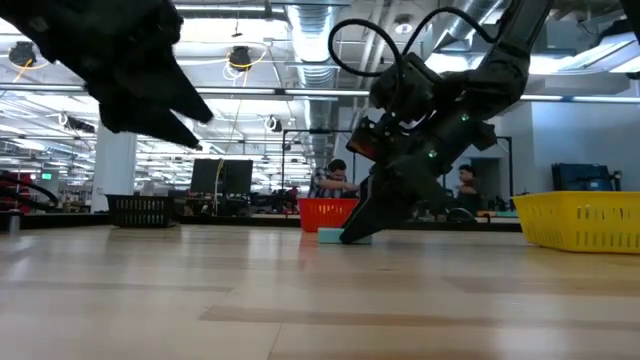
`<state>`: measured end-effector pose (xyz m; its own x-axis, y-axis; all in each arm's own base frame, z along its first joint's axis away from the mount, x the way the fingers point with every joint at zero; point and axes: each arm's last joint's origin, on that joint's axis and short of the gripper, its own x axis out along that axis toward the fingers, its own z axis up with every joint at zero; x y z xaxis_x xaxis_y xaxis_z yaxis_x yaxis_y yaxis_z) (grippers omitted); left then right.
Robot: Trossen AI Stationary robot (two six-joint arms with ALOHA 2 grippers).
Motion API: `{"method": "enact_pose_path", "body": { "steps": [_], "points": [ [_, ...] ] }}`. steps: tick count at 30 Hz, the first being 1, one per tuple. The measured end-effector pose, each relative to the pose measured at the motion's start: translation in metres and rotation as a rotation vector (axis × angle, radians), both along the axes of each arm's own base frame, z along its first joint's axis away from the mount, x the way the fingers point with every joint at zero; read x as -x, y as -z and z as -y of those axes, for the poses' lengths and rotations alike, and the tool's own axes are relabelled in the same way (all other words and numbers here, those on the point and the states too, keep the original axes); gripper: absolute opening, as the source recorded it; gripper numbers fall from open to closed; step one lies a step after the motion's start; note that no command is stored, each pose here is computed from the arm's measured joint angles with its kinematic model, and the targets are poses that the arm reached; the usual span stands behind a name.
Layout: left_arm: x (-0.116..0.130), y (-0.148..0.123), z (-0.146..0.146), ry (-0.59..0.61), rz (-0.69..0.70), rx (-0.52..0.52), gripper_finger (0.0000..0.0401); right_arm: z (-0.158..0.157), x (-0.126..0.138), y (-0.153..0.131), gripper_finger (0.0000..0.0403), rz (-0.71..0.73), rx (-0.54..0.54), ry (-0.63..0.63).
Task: Sort & place blocks by color
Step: Put the blue block into the black bin
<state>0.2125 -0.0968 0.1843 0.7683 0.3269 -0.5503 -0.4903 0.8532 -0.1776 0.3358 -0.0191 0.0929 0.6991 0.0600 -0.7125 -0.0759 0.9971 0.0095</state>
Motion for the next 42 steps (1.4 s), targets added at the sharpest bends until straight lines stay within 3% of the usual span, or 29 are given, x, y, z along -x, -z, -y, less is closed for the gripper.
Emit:
{"method": "enact_pose_path", "body": {
  "steps": [1,3,5,8,13,20,25,35,42],
  "points": [
    [-0.003,0.003,-0.001,-0.029,0.005,-0.002,0.0336,-0.001,0.001,0.0,0.0162,-0.008,0.004,0.001],
    [-0.01,0.008,-0.004,-0.128,0.058,0.091,0.0336,-0.002,0.002,-0.003,0.0114,-0.018,0.004,-0.002],
    [-0.018,0.013,-0.009,-0.237,0.119,0.234,0.0336,-0.004,0.002,-0.003,0.0113,-0.021,0.002,-0.005],
    [-0.032,0.017,-0.015,-0.308,0.195,0.477,0.0336,-0.009,0.004,-0.009,0.0113,-0.015,0.016,-0.016],
    [-0.054,0.017,-0.019,-0.289,0.321,0.673,0.0336,-0.023,0.005,-0.026,0.0113,0.041,0.14,0.015],
    [-0.072,0.019,-0.032,-0.248,0.426,0.746,0.0336,-0.045,0.005,-0.064,0.0113,0.215,0.184,0.015],
    [-0.078,0.028,-0.038,-0.244,0.412,0.758,0.0336,-0.057,0.006,-0.084,0.0113,0.327,0.186,-0.002],
    [-0.082,0.018,-0.039,-0.188,0.499,0.719,0.0333,-0.057,0.005,-0.089,0.0113,0.373,0.187,0.0],
    [-0.084,0.019,-0.048,-0.197,0.495,0.722,0.0276,-0.058,0.004,-0.092,0.0113,0.399,0.219,-0.028]
  ]
}}
